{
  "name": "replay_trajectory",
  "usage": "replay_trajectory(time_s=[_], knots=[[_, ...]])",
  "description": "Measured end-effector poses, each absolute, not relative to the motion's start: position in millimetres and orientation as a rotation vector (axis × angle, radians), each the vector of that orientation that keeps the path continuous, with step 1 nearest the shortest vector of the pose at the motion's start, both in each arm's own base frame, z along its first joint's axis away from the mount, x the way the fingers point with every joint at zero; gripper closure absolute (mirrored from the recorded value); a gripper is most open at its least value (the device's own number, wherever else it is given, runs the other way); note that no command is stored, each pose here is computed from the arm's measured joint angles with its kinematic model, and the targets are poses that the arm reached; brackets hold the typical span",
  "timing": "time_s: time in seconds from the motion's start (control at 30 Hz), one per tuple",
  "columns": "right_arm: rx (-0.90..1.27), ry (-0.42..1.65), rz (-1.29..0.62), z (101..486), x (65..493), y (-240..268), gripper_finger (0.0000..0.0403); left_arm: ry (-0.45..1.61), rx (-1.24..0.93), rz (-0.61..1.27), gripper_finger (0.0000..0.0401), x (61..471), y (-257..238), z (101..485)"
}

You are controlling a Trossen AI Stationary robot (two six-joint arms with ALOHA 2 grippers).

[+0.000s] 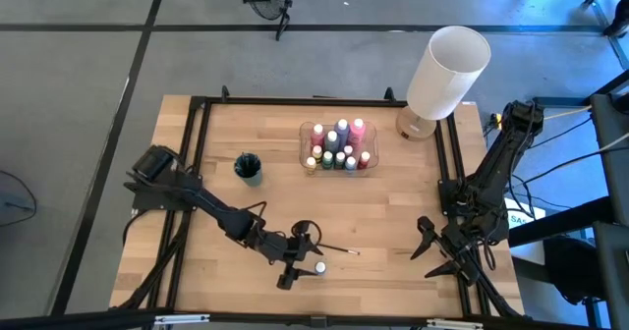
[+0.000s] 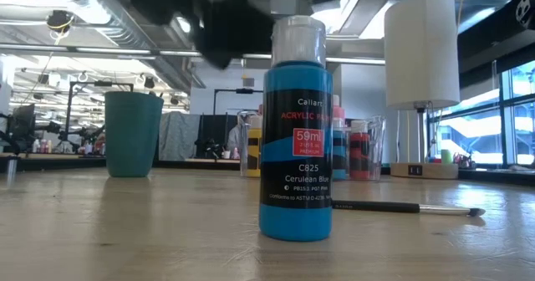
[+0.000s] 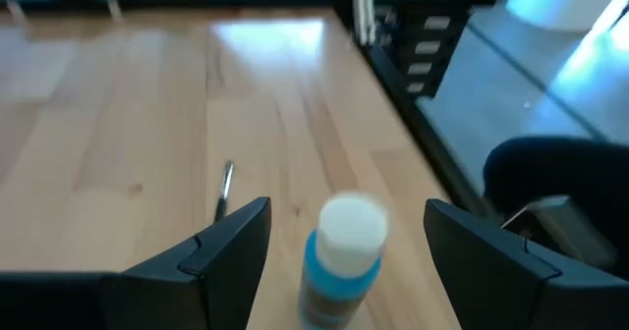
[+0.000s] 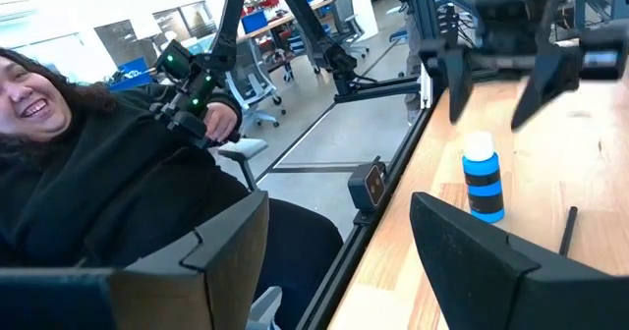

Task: Pick & Place Paint Supplies
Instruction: Put the blue paint bottle into the transparent bin

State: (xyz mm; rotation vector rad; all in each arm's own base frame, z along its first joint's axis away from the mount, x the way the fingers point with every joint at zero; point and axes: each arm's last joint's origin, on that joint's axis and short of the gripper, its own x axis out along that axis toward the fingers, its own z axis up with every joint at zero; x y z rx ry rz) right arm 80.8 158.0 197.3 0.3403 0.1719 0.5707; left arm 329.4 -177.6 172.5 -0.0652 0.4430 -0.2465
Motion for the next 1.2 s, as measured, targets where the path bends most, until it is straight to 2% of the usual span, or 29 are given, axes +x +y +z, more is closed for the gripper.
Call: replay_trajectory(time_s=[0.2,0.67,1.2], knots=[[0.339,0.173,0.571,197,81,158,0.0151,0.422,-0.109,-0.285,0.0136,322,-175,199],[0.325,0.184,0.568,196,81,158,0.0151,0.754,0.054,-0.190,0.0136,326,-184,305],[0.341,0.186,0.566,196,81,158,0.0151,0.784,0.045,-0.202,0.0136,318,-202,302]])
